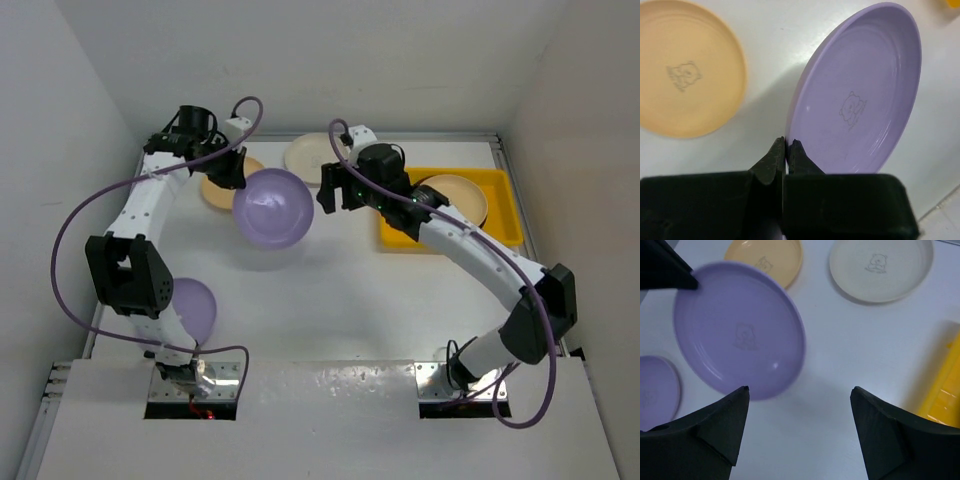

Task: Place the plates into the plastic bin on the countertop

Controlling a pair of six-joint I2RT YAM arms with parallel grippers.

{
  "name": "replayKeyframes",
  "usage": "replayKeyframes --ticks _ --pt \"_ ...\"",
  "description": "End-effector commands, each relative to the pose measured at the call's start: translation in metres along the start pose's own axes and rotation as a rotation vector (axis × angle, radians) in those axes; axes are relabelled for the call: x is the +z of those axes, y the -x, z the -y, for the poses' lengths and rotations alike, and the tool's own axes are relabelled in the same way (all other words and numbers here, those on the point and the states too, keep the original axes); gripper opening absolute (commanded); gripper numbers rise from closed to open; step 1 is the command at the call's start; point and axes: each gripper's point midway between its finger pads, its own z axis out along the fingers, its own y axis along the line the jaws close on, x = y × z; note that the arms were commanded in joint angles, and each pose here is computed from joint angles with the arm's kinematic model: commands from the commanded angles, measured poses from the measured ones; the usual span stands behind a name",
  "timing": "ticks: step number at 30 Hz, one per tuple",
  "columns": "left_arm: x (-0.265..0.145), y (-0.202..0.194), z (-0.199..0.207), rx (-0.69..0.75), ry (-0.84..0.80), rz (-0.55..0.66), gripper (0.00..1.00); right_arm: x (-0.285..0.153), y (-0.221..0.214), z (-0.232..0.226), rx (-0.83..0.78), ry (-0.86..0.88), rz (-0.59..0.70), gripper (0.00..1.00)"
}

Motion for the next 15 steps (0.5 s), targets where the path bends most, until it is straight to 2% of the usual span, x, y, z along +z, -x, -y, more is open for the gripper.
replayKeyframes --ticks 1,4,9,14,15 --pt "-0.001 0.002 0.023 -0.038 -0.092 0.001 0.00 0.022 0.021 -0.017 0.020 0.041 0.062 0.80" --pt "-0.002 0.009 0.039 -0.032 -0.161 0.024 0.00 0.046 0.000 -0.014 0.032 0.019 0.002 0.78" --pt "-0.005 0.013 0.047 -0.027 -0.204 0.036 0.00 0.078 -0.032 -0.010 0.065 0.023 -0.083 0.64" --pt "-0.007 0.011 0.054 -0.019 -0.241 0.035 0.00 0.096 -0.039 -0.011 0.123 0.039 -0.099 0.39" --pt "-0.007 0.012 0.056 -0.020 -0.252 0.039 0.00 0.097 -0.038 -0.008 0.137 0.039 -0.100 0.21"
